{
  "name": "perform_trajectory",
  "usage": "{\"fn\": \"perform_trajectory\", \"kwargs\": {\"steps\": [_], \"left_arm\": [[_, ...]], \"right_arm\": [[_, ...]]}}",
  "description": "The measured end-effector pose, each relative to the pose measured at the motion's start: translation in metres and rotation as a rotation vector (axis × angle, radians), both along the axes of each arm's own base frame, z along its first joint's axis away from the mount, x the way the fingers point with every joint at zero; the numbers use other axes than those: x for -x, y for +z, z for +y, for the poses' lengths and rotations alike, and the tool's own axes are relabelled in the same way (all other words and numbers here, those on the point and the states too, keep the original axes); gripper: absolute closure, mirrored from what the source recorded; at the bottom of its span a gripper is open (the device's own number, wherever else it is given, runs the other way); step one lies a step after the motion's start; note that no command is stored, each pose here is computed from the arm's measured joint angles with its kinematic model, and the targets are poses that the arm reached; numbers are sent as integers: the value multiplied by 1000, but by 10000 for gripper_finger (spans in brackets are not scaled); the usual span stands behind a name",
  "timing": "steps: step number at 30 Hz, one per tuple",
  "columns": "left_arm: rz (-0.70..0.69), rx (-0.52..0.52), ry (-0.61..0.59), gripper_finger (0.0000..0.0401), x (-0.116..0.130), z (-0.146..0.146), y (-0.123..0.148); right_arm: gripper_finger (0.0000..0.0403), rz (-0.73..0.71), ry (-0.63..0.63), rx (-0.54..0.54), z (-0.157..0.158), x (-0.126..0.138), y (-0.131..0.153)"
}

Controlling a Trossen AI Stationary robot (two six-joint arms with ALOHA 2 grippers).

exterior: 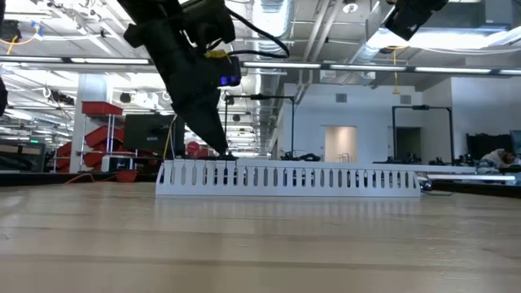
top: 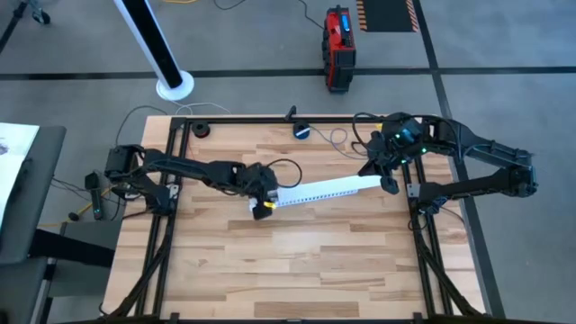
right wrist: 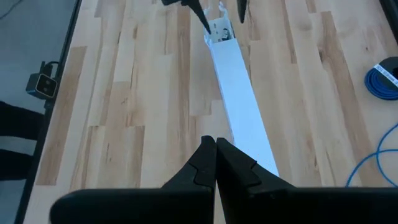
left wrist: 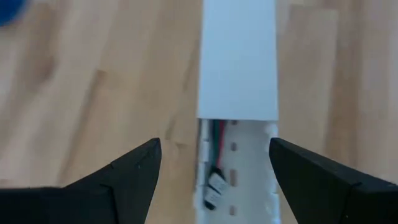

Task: Ziptie cables
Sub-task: Close the white cable duct

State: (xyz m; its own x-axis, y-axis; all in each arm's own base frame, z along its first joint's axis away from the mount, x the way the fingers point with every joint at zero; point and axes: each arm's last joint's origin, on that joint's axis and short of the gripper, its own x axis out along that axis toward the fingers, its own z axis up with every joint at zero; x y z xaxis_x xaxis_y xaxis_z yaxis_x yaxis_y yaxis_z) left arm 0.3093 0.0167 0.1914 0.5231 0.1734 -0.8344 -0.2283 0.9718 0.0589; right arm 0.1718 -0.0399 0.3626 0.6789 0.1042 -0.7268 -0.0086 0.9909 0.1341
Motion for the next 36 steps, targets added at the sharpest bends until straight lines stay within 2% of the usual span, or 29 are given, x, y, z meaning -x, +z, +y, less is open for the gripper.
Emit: {"fn": "perform_trajectory", "kwargs": {"steps": [3, 24, 29, 36], "left_arm": [[-4, 66, -27, 109, 0, 2, 0], [-10, 90, -51, 109, -4, -6, -5], [13, 13, -14, 109, 1, -7, -12], [-7, 72, 10, 109, 5, -11, -22]], "right_arm": [[397, 0, -3, -2, 0, 0, 0], [397, -17, 3, 11, 0, -1, 1], [397, -18, 4, 12, 0, -1, 1], [397, -18, 6, 15, 0, -1, 1]]}}
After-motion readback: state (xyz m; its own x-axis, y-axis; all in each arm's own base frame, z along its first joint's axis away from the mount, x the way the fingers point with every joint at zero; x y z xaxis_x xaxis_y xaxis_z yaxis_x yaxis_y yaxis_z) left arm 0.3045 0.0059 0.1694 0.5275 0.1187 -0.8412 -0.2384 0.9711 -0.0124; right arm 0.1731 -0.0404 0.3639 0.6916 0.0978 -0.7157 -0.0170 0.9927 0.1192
